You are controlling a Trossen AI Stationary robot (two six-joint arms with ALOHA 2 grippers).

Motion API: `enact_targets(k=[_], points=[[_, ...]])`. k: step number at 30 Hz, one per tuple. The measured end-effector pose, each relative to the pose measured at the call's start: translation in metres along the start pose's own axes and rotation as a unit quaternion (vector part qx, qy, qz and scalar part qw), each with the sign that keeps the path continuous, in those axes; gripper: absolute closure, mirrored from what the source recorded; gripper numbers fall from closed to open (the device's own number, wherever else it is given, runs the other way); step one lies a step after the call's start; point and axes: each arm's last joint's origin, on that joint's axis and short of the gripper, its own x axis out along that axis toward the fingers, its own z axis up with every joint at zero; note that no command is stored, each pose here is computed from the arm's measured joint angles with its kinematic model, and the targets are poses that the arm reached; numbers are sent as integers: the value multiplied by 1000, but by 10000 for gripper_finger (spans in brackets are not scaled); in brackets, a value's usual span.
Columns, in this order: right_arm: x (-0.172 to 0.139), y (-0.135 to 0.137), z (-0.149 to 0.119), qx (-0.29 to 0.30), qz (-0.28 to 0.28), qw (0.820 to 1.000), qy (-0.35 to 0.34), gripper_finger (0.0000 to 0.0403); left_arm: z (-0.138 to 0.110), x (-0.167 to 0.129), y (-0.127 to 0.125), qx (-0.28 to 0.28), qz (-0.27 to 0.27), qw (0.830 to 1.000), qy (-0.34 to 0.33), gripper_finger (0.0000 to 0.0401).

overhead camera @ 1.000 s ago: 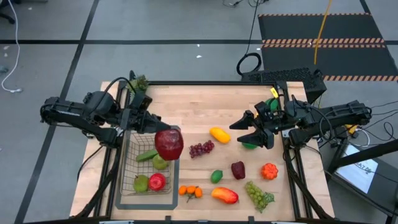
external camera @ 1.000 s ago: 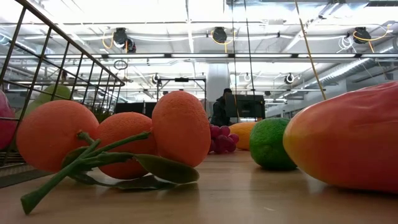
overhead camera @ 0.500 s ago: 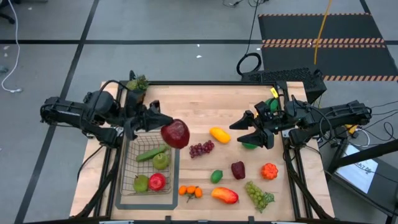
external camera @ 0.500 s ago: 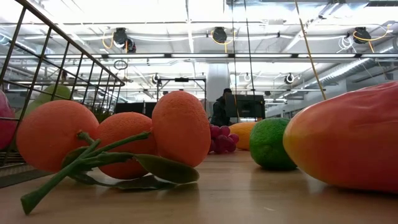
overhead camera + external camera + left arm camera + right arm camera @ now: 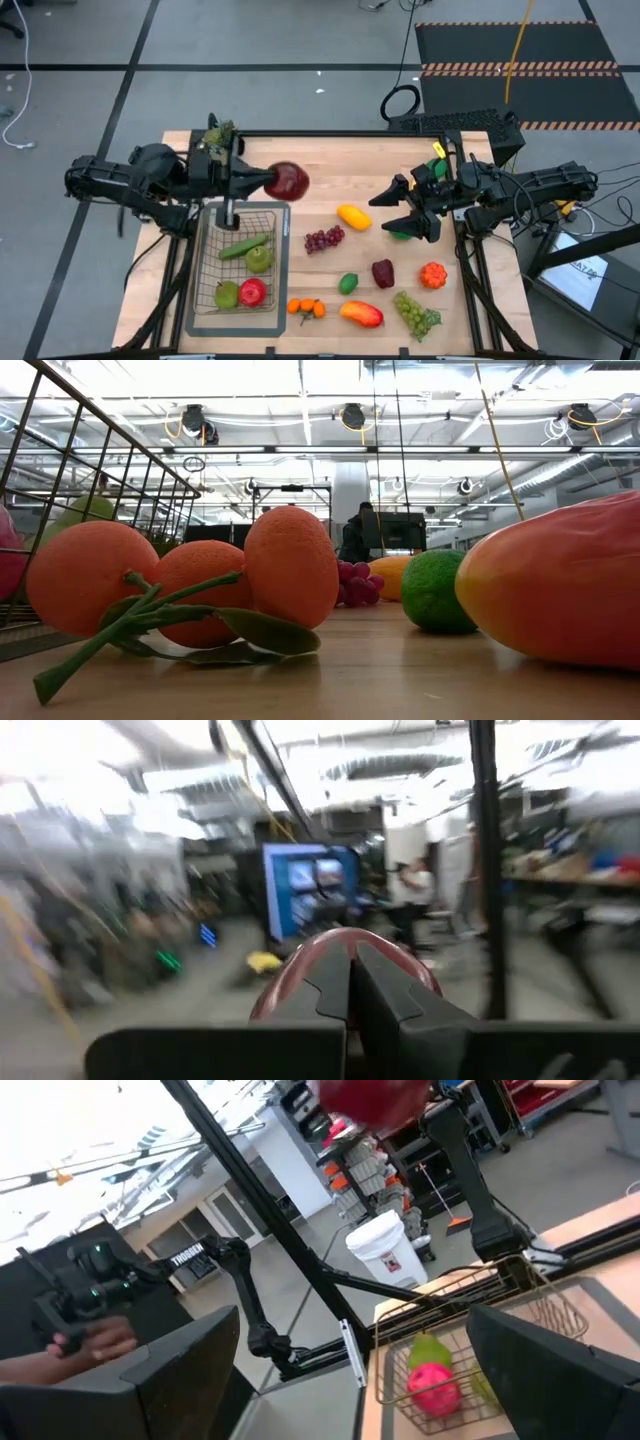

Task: Build produce basket
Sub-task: Put the top dark red apple into the wire basket

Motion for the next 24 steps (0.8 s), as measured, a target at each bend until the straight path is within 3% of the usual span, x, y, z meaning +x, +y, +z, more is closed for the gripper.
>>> enact_targets(k=[4,8,13,17,20,24], points=[[0,0,0,-16,-1,1000,-1,19,0,5,0,99,16,995,-20,395],[0,0,0,-17,-1,1000,-1,26,2,7,4,116,32,992,-32,397],[0,-1,0,-18,-11,1000,-6,28,-7,12,9,5,40,999,-14,394],[0,-1,0,-23,-12,1000,-7,28,-10,15,10,-100,41,994,-13,397],[0,-1,0,-26,-12,1000,-7,28,-15,19,6,-173,34,984,-4,395],[0,-1,0,-27,-12,1000,-7,28,-19,21,1,-282,23,959,7,393]])
